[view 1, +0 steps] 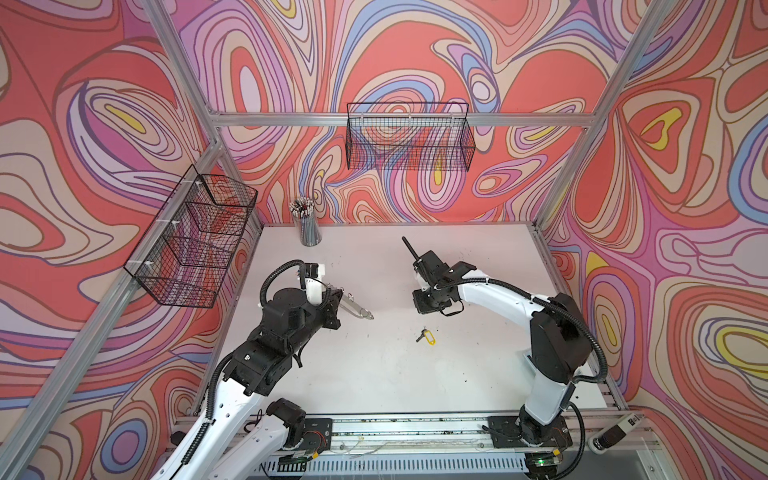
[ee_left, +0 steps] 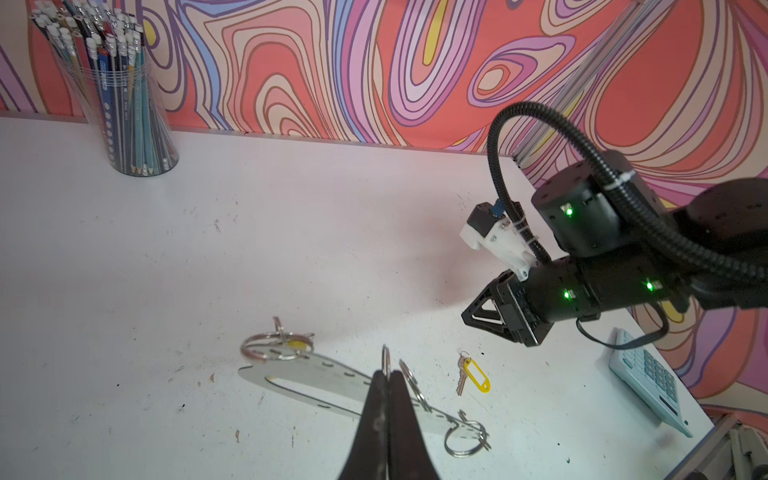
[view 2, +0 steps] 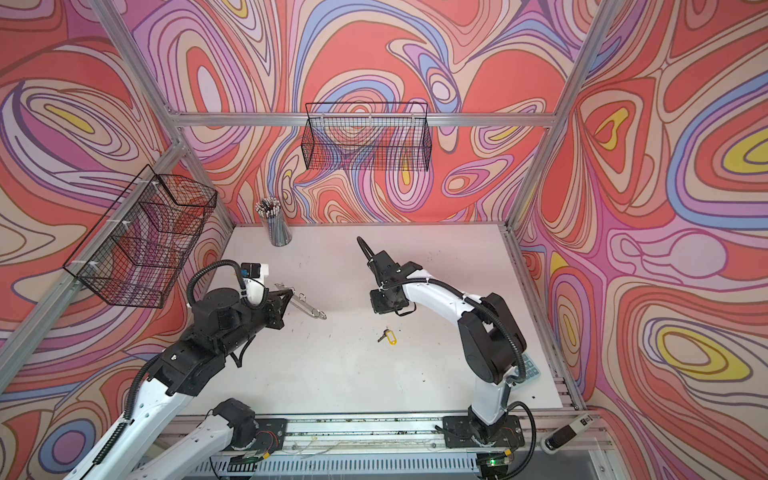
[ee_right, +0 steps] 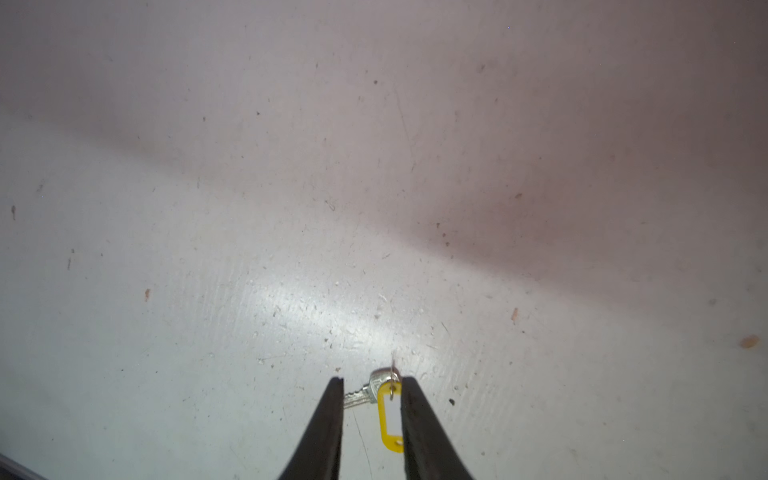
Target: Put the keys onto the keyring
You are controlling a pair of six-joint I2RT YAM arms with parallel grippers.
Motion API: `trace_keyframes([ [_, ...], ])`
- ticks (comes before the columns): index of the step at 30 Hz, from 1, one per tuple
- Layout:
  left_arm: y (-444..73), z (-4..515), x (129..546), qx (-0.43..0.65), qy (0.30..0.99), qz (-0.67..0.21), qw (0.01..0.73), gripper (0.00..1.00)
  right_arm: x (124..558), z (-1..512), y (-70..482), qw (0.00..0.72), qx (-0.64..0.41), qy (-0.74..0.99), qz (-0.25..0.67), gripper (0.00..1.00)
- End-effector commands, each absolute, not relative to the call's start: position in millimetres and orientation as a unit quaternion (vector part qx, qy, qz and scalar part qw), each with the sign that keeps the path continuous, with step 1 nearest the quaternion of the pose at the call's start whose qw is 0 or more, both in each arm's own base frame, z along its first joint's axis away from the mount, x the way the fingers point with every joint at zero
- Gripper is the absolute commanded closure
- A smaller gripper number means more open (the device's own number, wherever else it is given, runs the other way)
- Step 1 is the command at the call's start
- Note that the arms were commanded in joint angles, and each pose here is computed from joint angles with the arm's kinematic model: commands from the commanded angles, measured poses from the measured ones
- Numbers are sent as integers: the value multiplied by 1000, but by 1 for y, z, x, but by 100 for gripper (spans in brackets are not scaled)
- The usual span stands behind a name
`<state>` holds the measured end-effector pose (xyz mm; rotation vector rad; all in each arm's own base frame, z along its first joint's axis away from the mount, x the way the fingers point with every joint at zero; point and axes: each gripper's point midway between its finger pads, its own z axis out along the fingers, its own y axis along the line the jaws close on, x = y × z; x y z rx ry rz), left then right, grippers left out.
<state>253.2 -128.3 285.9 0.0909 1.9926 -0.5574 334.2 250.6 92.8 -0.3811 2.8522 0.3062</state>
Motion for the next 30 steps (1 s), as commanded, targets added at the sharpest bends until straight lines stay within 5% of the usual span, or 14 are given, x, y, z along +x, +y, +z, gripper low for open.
trace_keyframes([
  [1, -134, 297, 252, 40, 815, -257, 518, 100, 303, 78, 234, 10, -157, 985, 74, 74],
  [12, -142, 294, 250, 45, 820, -278, 499, 100, 288, 52, 237, -88, -157, 981, 75, 82],
  [30, -144, 294, 249, 45, 819, -285, 496, 100, 294, 32, 240, -105, -158, 980, 65, 84],
])
